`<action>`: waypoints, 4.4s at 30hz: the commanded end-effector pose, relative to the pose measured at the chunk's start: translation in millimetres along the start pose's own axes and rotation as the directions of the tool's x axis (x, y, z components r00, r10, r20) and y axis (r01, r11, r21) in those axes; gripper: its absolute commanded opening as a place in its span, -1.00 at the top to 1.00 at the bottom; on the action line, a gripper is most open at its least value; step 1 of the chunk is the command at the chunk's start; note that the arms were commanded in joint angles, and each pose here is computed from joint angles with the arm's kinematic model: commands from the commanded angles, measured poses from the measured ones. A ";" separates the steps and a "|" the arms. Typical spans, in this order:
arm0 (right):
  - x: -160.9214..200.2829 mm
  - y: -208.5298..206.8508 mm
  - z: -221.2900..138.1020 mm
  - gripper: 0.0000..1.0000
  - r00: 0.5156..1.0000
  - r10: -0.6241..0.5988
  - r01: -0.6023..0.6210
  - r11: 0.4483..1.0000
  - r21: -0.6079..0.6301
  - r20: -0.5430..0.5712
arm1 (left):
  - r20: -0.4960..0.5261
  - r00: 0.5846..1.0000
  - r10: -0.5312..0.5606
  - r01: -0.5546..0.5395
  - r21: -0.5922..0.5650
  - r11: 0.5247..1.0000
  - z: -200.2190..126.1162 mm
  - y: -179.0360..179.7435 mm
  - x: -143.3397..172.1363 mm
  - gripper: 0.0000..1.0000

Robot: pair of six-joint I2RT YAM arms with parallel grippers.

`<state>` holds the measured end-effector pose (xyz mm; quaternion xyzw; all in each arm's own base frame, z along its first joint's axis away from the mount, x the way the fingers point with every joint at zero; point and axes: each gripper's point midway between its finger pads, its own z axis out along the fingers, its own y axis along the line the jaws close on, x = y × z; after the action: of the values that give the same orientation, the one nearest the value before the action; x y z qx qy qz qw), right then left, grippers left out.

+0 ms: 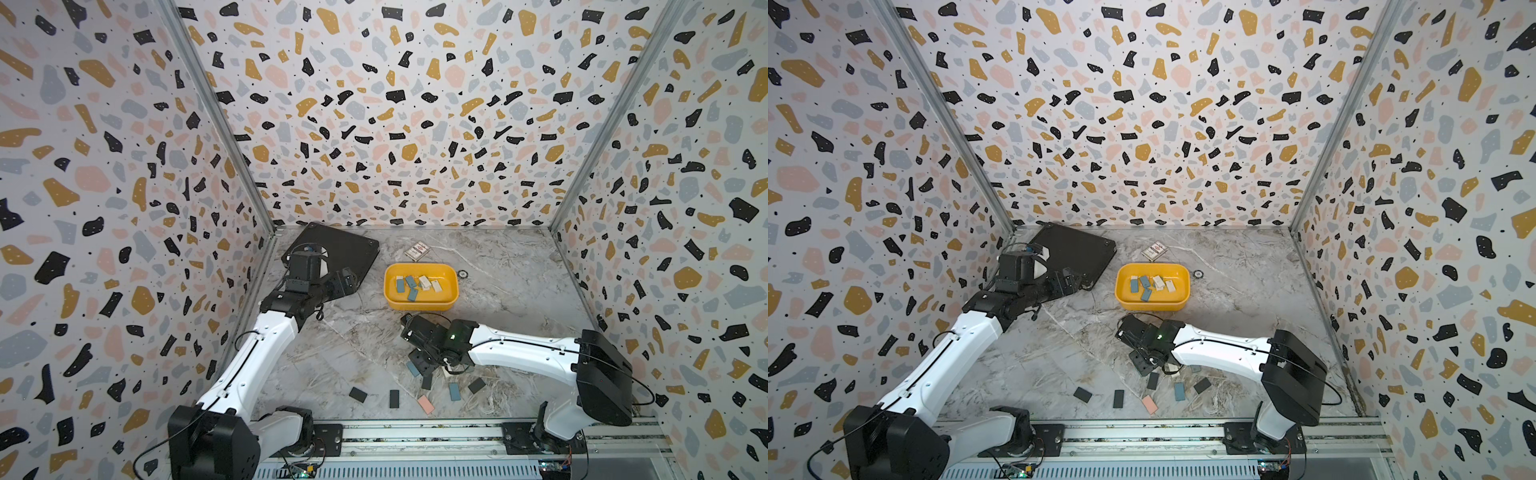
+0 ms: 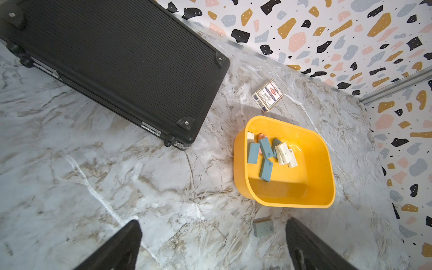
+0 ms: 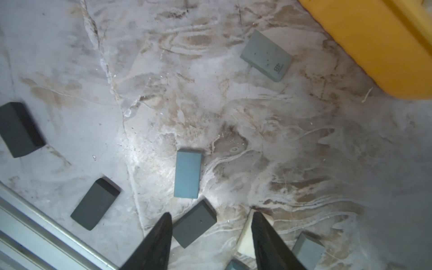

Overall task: Put the eraser in the storage box
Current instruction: Pick up the eraser from the center of the board, then place the eraser in the storage box.

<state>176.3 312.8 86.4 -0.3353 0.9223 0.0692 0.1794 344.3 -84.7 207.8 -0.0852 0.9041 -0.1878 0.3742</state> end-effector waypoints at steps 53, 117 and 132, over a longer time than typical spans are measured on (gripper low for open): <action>-14.1 12.5 19.1 0.70 0.998 -0.025 0.027 0.999 0.030 -0.063 | 0.017 1.000 0.005 -0.005 -0.013 1.000 -6.9 6.0 5.7 -0.93; -218.6 -161.5 58.0 0.68 0.976 0.188 -0.192 0.981 0.025 0.114 | -0.060 0.998 -0.007 0.007 -0.002 1.000 37.1 3.4 0.0 -0.93; -214.8 -157.4 94.6 0.63 0.981 0.185 -0.188 0.981 0.050 0.066 | -0.061 0.998 -0.004 0.003 -0.005 1.000 36.2 3.9 0.4 -0.93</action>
<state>453.5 343.4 65.7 -0.2477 0.9452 0.0741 0.1993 359.9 -90.5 165.1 -0.0887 0.9246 -0.1833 0.3218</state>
